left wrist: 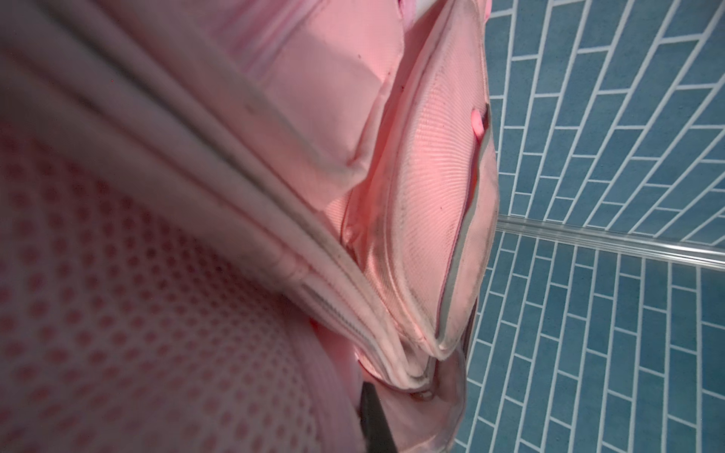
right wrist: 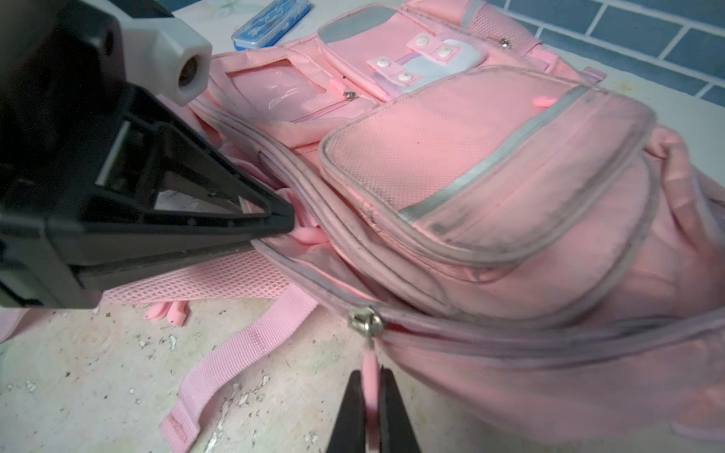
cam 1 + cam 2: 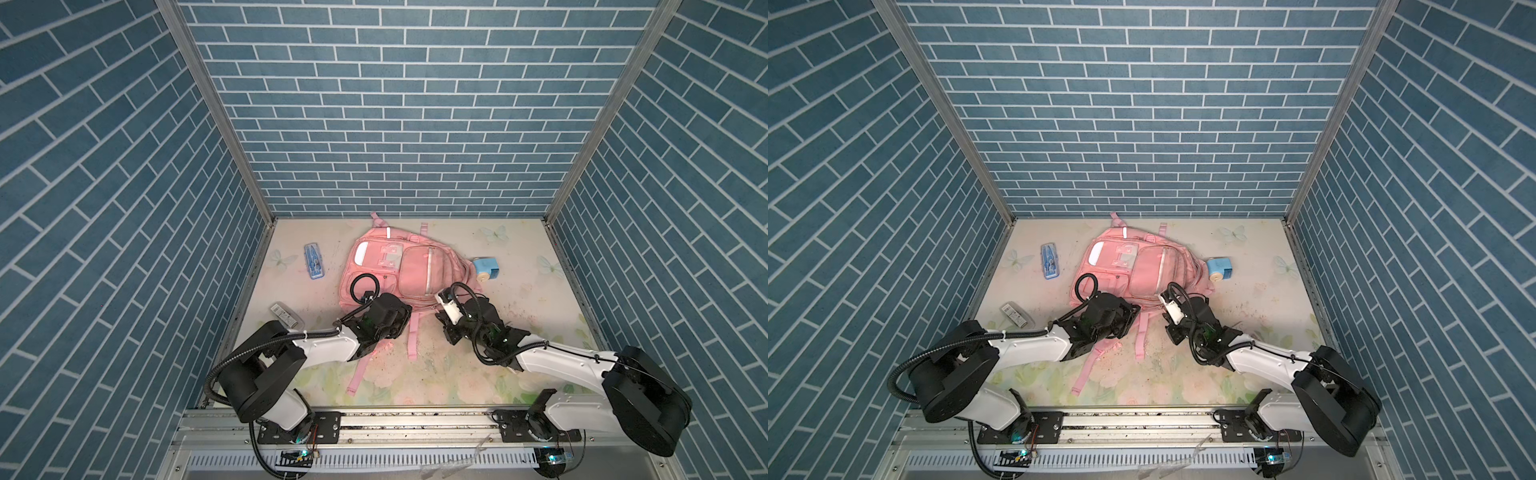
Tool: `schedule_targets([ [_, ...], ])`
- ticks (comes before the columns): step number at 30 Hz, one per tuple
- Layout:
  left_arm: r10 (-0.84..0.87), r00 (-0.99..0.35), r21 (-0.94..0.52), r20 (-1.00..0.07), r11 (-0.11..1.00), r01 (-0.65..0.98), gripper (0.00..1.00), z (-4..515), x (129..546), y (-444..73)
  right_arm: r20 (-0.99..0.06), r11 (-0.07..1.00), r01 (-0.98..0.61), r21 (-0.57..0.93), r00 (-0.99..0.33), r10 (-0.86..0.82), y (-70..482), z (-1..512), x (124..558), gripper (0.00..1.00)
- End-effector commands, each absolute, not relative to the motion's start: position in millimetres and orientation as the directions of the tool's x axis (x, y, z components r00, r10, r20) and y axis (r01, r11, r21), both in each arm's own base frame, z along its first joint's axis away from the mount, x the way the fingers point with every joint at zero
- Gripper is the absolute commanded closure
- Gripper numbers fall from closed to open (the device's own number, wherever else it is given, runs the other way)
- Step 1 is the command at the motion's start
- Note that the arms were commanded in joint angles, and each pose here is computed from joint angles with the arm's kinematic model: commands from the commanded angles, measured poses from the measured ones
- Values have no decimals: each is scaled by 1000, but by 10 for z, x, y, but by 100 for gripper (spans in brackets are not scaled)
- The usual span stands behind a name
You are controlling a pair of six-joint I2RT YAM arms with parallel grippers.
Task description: Pack the student bag
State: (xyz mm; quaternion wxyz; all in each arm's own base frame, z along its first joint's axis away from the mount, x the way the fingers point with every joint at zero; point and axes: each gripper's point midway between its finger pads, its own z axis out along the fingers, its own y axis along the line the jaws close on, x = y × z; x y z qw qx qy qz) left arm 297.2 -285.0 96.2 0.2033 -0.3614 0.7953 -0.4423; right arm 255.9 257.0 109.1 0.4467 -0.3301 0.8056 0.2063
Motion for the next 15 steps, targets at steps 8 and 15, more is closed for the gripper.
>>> schedule_targets([
  [8,-637,-753,-760,-163,568,-317,100,832,3067,-2309,-874,792,-606,80,-424,-236,2135,1463,2962,100],
  [15,-513,-828,-716,-228,665,-214,100,906,3316,-2213,-865,741,-660,125,-438,-244,2139,1566,2951,100],
])
